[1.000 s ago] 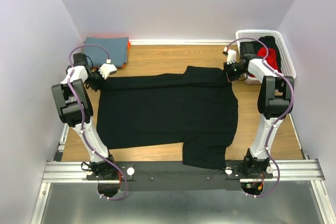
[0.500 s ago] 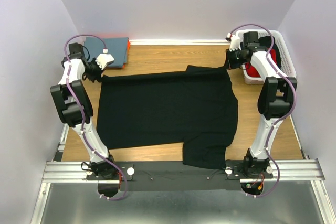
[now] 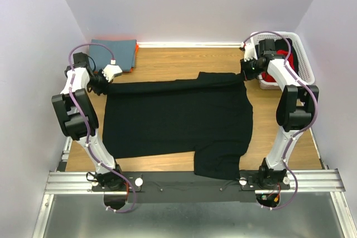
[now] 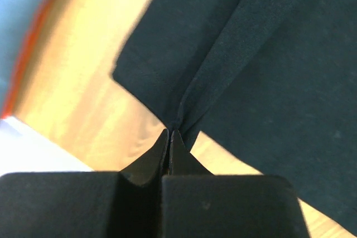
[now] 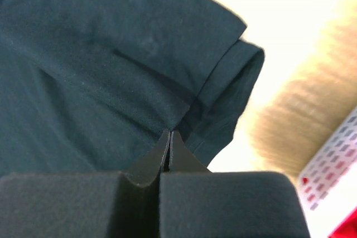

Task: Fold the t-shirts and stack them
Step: Fold the tshirt

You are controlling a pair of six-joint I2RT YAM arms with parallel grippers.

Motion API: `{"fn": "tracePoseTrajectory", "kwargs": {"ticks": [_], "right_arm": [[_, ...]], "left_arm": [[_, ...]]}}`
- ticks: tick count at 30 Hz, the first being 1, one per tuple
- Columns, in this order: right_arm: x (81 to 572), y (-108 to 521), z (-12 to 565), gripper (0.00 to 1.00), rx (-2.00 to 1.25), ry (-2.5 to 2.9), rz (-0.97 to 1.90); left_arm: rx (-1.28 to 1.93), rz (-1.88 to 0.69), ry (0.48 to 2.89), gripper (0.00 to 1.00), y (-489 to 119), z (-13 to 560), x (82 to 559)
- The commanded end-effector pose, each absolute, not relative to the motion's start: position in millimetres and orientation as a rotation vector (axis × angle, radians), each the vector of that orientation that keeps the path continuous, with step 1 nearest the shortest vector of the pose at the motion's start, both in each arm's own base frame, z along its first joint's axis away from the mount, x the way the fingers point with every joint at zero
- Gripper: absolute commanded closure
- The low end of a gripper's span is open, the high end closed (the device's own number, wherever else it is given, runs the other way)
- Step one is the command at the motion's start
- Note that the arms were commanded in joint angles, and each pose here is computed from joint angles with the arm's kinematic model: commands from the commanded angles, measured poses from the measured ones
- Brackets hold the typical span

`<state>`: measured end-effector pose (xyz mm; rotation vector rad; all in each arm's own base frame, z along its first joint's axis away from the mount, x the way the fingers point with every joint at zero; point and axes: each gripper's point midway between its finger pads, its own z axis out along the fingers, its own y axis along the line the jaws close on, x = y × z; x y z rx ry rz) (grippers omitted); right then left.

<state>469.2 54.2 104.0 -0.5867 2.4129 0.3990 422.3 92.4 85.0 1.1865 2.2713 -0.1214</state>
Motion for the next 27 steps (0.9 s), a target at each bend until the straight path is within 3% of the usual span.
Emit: {"fn": "tracePoseTrajectory", "kwargs": {"ticks": [1,5,7,8,10,11,14,15,22,27], "right_arm": [[454.1,43.3,74.9,0.99,-0.599,2.496,0.389],[447.0,43.7,49.9,1.0,-0.607,2.551,0.417],[443.3,46.6,44.1,0.99,-0.615,2.566,0.439],[442.5,47.0,45.3,0.94,-0.619,2.567,0.443],[439.5,47.6,51.7,0.81,-0.637,2.561,0.448],[437.0,47.8,56.6,0.7,-0.643,2.564,0.451],[435.4,48.2,84.2,0.51,-0.661,2.534,0.441],[435.0,48.2,90.7,0.5,-0.664,2.526,0.443],[475.7,53.4,127.6,0.53,-0.566,2.453,0.452],[513.0,55.8,110.4,0.55,-0.446,2.479,0.486]], "left_arm": [[1.201,-0.134,2.326,1.0,100.0,63.4,405.8],[1.206,-0.159,2.362,1.0,95.2,39.1,398.8],[1.215,-0.183,2.38,0.9,92.6,29.1,393.2],[1.221,-0.188,2.385,0.78,91.8,27.7,390.8],[1.257,-0.194,2.385,0.71,91.2,28.8,384.3],[1.267,-0.189,2.385,0.66,92.5,31.7,381.6],[1.305,-0.161,2.348,0.58,93.4,53.4,378.9],[1.309,-0.161,2.338,0.57,92.3,62.8,377.0],[1.234,-0.162,2.212,0.52,72.2,112.7,413.7],[1.14,-0.261,2.068,0.49,11.4,151.9,458.8]]}}
